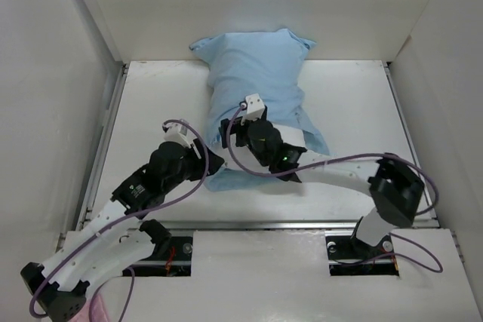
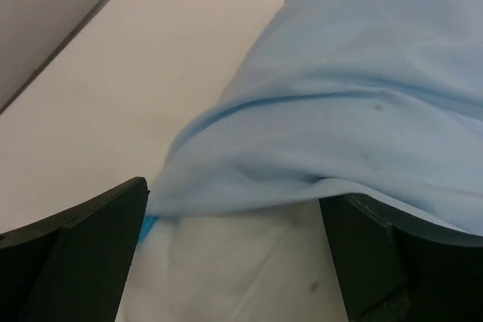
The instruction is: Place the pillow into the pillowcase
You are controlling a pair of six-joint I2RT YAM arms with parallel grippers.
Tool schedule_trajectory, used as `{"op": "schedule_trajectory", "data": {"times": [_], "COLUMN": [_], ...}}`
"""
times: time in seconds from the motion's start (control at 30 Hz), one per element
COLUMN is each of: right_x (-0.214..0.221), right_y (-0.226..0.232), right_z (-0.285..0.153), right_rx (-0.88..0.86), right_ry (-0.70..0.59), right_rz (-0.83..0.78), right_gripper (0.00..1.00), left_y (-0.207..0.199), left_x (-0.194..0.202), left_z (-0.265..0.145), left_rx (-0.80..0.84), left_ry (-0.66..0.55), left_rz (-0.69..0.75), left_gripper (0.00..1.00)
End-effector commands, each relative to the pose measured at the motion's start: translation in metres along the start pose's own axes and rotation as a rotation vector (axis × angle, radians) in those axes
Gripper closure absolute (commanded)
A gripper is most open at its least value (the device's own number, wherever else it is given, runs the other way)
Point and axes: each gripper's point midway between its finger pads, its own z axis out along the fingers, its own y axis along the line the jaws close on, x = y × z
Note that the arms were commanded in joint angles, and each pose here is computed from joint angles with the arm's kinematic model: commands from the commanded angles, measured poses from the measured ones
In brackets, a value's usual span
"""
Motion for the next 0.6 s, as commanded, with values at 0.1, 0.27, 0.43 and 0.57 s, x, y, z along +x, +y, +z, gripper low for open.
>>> {"op": "schedule_trajectory", "data": {"times": [0.1,0.27,0.43,0.57], "right_x": [-0.009,-0.022,0.01,0.034], "right_y": [-0.012,-0.075,-0.155,-0.185], "right_z": [-0.081,-0.119,-0.132,-0.135], "right_rx": [-0.118,0.105,0.277,0.313], "right_ry": [0.311,0.334,0.438,0.503], "right_rz": [0.065,0.147,0.315,0.391], "right_gripper": [0.0,0.0,0.07,0.33], "left_y": [-0.013,-0.031,-0.072,-0.117], "left_x": [-0.032,-0.03,-0.026,-0.012], "left_z": [-0.006,0.02,0.039,0.053], "left_rx": [0.001,0.04,0.145,0.196], "left_ry": [-0.1,-0.037,0.036,0.084], "left_rz": [0.071,0.16,0.287,0.418], "left_gripper": [0.23,0.0,0.0,0.0]}}
